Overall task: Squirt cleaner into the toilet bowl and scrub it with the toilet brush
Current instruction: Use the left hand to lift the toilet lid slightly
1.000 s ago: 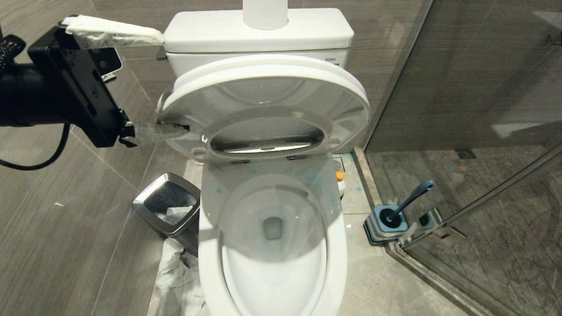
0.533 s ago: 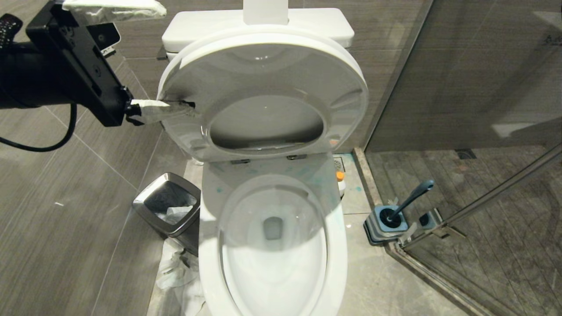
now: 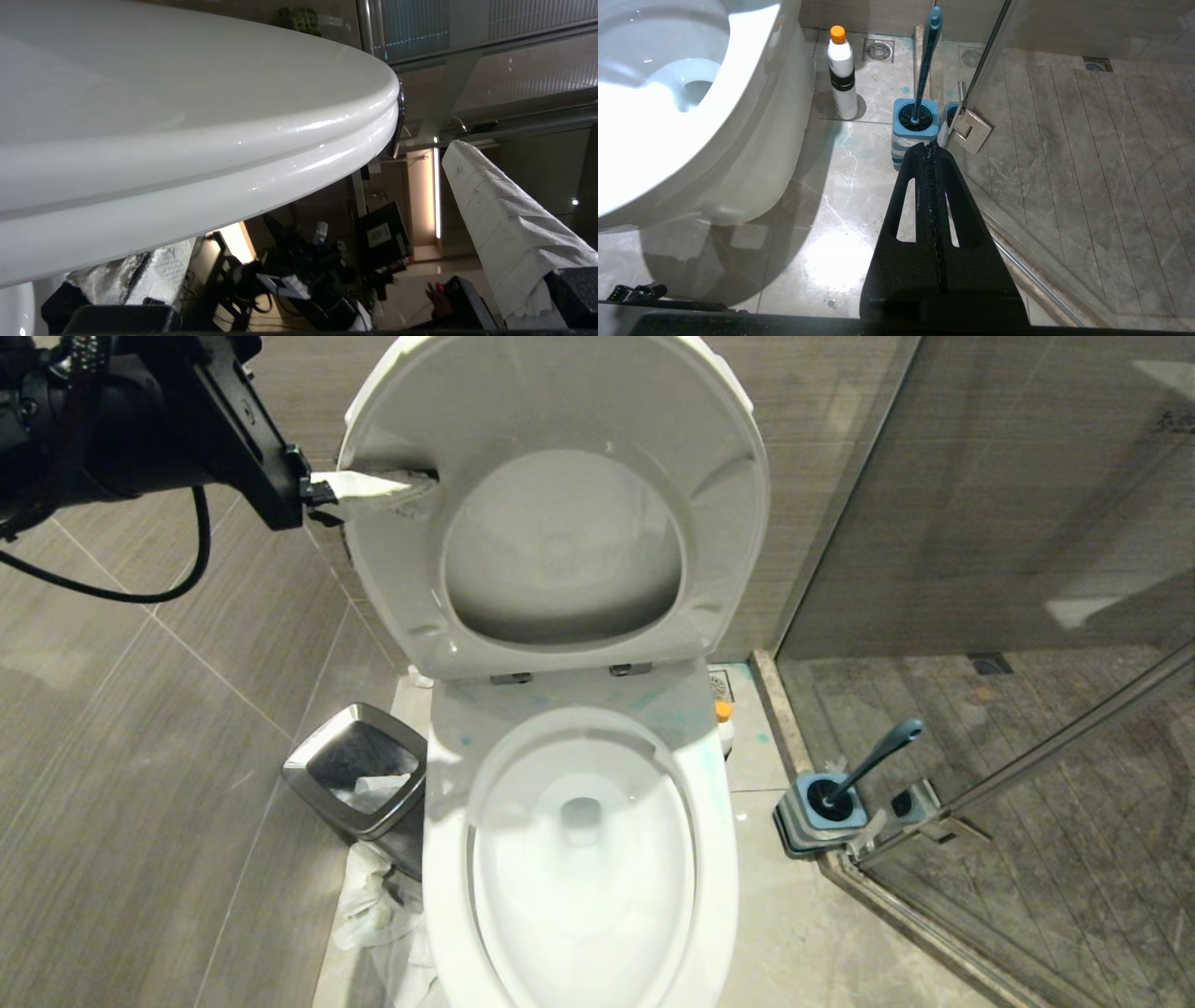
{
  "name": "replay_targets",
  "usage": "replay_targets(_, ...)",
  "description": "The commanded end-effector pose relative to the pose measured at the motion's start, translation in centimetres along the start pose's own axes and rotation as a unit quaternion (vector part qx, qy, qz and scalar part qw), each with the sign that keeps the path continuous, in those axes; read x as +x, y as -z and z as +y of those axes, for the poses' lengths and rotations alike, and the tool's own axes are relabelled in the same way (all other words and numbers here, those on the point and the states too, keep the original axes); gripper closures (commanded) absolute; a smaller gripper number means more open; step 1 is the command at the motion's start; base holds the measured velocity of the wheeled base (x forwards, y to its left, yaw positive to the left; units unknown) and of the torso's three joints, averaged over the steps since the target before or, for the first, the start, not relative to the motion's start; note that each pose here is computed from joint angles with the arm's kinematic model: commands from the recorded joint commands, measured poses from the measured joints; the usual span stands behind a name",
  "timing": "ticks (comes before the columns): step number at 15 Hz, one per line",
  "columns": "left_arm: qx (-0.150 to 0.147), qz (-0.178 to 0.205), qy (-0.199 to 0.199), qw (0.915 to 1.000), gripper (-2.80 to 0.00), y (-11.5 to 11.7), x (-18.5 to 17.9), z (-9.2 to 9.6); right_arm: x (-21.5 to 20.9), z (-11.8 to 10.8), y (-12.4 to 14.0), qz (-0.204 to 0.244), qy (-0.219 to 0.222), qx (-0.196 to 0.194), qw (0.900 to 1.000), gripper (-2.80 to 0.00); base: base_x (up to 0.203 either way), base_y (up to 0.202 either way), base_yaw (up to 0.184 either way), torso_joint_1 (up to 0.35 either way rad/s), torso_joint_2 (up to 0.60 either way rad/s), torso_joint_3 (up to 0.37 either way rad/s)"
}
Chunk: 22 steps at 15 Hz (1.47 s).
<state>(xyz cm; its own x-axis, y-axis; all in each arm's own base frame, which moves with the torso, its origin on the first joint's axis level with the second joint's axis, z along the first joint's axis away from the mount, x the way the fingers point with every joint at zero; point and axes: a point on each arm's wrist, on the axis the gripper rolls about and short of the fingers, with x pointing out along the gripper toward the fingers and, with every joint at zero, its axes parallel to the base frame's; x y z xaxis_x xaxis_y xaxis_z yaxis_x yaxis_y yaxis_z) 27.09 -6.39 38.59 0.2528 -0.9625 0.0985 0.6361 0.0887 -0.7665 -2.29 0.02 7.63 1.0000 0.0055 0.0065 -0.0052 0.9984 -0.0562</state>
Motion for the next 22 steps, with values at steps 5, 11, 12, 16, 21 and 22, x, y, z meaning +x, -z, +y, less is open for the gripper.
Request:
replay_targets(5, 0.073, -0.052, 0.005, 0.9960, -2.80, -1.9, 1.5, 0.2, 0.0, 0.0, 0.0, 0.001, 0.000, 0.000, 1.000, 0.00, 0.000, 0.000, 0.000, 0.000, 0.00, 0.000)
replay_targets(11, 0.166, -0.125, -0.053, 0.9768, -2.80, -3.7, 2.6, 2.9, 0.0, 0.0, 0.0, 0.000, -0.001, 0.000, 1.000, 0.00, 0.000, 0.000, 0.000, 0.000, 0.00, 0.000)
replay_targets(12, 0.172, -0.146, -0.061, 0.9723, -2.80, -4.2, 2.8, 2.9, 0.0, 0.0, 0.0, 0.001, 0.000, 0.000, 1.000, 0.00, 0.000, 0.000, 0.000, 0.000, 0.00, 0.000)
replay_targets(16, 0.182, -0.191, -0.079, 0.9612, -2.80, -5.4, 3.3, 3.4, 0.0, 0.0, 0.0, 0.001, -0.001, 0.000, 1.000, 0.00, 0.000, 0.000, 0.000, 0.000, 0.00, 0.000)
replay_targets(21, 0.213, -0.230, -0.117, 0.9424, -2.80, -5.3, 4.2, 3.8, 0.0, 0.0, 0.0, 0.000, 0.000, 0.000, 1.000, 0.00, 0.000, 0.000, 0.000, 0.000, 0.00, 0.000)
replay_targets(22, 0.214, -0.235, -0.117, 0.9408, -2.80, -5.1, 4.4, 3.4, 0.0, 0.0, 0.0, 0.001, 0.000, 0.000, 1.000, 0.00, 0.000, 0.000, 0.000, 0.000, 0.00, 0.000)
